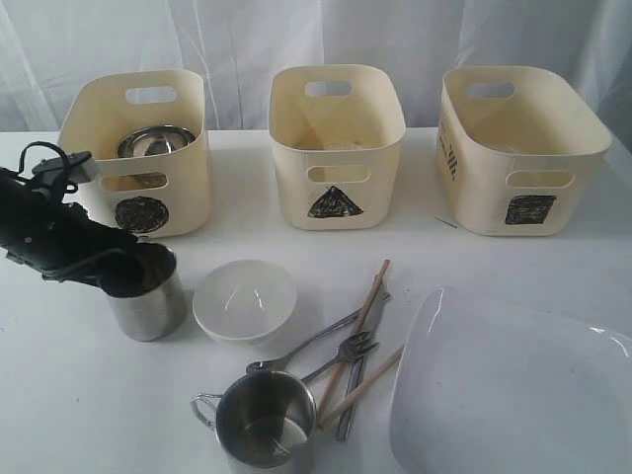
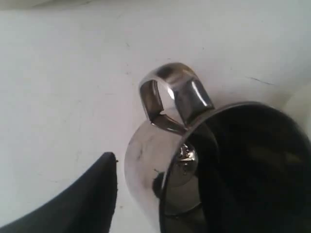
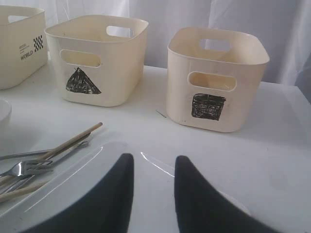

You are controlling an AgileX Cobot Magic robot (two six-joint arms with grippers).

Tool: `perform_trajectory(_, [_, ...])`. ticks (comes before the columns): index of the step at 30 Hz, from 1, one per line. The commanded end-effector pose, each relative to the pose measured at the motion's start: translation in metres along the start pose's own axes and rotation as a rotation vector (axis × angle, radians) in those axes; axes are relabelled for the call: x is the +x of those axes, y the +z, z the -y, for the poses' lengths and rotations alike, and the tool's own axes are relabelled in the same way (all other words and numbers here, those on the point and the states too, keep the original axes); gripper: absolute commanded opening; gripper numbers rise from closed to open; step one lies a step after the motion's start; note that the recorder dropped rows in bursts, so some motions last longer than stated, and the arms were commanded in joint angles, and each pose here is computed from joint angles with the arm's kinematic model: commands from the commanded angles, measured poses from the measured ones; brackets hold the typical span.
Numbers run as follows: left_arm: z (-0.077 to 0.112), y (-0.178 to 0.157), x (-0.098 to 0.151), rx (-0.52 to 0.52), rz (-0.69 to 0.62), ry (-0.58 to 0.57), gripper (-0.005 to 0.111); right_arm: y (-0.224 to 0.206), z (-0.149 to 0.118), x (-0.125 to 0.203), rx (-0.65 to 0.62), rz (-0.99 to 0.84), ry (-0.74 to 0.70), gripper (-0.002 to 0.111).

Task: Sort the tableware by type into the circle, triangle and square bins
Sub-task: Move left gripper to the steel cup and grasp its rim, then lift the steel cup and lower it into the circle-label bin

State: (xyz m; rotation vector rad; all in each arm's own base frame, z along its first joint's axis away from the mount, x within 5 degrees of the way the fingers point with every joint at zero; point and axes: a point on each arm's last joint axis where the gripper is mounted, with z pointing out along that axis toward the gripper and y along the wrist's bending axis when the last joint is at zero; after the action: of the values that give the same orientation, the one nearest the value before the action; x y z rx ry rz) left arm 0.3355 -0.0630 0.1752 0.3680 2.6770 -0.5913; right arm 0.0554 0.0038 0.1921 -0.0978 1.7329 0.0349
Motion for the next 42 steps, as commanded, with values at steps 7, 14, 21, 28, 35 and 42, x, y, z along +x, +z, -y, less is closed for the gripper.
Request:
perform_trajectory(7, [0.005,0.001,0.002,0.068,-0.059,0.005,0.0,0.0,0.001,0.001,0.01,0.007,0.0,0.029])
perform_trajectory(14, [0.03,-0.038,-0.017,0.188,-0.095,0.115,0.0,0.0,0.001,0.001,0.01,0.007,0.0,0.029])
perform_trajectory(21, [0.068,-0.13,-0.044,0.111,0.116,0.324,0.0,0.0,0.001,0.001,0.01,0.007,0.0,0.029])
perform_trajectory(28, [0.064,-0.184,-0.072,-0.255,0.352,0.423,0.0,0.0,0.001,0.001,0.01,0.007,0.0,0.029])
perform_trajectory(35, [0.033,-0.151,-0.11,-0.38,0.426,0.423,0.0,0.0,0.001,0.001,0.01,0.007,0.0,0.029])
perform_trajectory(42, [-0.003,-0.094,-0.149,-0.425,0.48,0.399,0.0,0.0,0.001,0.001,0.01,0.007,0.0,0.029])
